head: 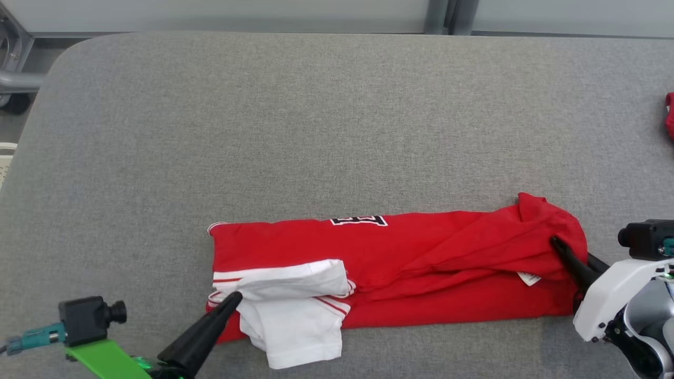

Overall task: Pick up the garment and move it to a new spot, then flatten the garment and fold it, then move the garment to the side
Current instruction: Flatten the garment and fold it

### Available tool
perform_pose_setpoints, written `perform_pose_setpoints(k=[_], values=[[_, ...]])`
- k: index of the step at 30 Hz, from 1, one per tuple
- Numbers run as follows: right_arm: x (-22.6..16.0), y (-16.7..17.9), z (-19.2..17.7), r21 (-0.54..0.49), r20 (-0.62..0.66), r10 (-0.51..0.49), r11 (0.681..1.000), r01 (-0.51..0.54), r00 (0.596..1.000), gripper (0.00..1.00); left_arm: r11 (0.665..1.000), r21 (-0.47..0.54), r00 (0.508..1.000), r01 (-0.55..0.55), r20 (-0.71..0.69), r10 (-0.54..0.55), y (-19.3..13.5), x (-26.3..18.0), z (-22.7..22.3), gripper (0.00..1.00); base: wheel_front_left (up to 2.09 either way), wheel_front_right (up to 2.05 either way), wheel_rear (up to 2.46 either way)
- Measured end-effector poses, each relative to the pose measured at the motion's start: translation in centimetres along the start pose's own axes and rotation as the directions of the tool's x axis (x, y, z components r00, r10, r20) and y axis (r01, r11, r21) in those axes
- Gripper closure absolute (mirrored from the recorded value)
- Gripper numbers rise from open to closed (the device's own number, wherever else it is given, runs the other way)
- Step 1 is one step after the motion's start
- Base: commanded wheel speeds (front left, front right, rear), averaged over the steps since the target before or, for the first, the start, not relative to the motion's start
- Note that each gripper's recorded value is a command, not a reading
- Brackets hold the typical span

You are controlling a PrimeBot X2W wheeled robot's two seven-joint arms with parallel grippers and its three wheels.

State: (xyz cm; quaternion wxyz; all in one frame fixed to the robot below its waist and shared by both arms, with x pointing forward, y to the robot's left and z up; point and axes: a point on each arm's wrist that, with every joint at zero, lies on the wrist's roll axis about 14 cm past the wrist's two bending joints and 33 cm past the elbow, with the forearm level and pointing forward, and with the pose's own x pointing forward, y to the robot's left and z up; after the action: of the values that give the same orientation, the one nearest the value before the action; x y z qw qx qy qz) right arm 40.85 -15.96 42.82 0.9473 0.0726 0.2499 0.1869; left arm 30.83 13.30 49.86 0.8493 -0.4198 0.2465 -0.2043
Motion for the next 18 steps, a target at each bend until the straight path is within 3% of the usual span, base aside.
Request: perform_pose_setpoints(k=[2, 3, 4, 5, 6, 12, 14, 16, 18], values=[[0.4, -0.2, -0.1, -0.018, -0.01, -0.005, 1.0, 0.005, 1.0, 0.85, 1.0, -0.026, 1.0, 0.001, -0.03, -0.002, 0.1, 0.4, -1.1, 1.0, 0.0, 0.0, 0.0], [0.7, -0.2, 0.0, -0.021, -0.009, -0.008, 1.0, 0.008, 1.0, 0.77, 0.999, -0.037, 0.999, 0.003, -0.043, -0.004, 0.1, 0.6, -1.5, 1.0, 0.0, 0.0, 0.0], [0.9, -0.2, 0.0, -0.025, -0.009, -0.007, 1.0, 0.007, 1.0, 0.63, 0.999, -0.043, 0.999, 0.001, -0.052, -0.004, 0.2, 0.8, -1.8, 1.0, 0.0, 0.0, 0.0], [1.1, -0.1, 0.0, -0.026, -0.009, -0.006, 1.0, 0.006, 1.0, 0.2, 0.999, -0.046, 0.999, -0.005, -0.054, 0.002, 0.5, 1.0, -1.9, 1.0, 0.0, 0.0, 0.0], [1.2, -0.1, 0.0, -0.022, -0.011, -0.006, 1.0, 0.005, 1.0, 0.0, 0.999, -0.046, 0.999, -0.012, -0.052, 0.009, 0.8, 1.2, -1.8, 1.0, 0.0, 0.0, 0.0], [0.6, -0.8, -0.8, -0.036, -0.067, -0.026, 0.999, 0.024, 0.997, 0.0, 0.999, -0.029, 0.999, -0.037, -0.028, 0.037, 2.1, 2.5, -0.5, 1.0, 0.0, 0.0, 0.0], [0.2, -1.1, -0.9, -0.041, -0.082, -0.034, 0.999, 0.031, 0.996, 0.0, 0.999, -0.017, 0.999, -0.044, -0.018, 0.044, 2.3, 3.1, 0.1, 0.94, 0.0, 0.0, 0.0], [-0.4, -1.3, -1.1, -0.039, -0.094, -0.042, 0.998, 0.039, 0.995, 0.0, 0.997, -0.005, 0.997, -0.072, -0.028, 0.072, 3.0, 3.6, 0.3, 0.75, 0.0, 0.0, 0.0], [-1.0, -1.9, -0.8, -0.025, -0.089, -0.063, 0.998, 0.061, 0.994, 0.0, 0.994, 0.014, 0.993, -0.11, -0.05, 0.11, 4.0, 3.9, -0.1, 0.4, 0.0, 0.0, 0.0]])
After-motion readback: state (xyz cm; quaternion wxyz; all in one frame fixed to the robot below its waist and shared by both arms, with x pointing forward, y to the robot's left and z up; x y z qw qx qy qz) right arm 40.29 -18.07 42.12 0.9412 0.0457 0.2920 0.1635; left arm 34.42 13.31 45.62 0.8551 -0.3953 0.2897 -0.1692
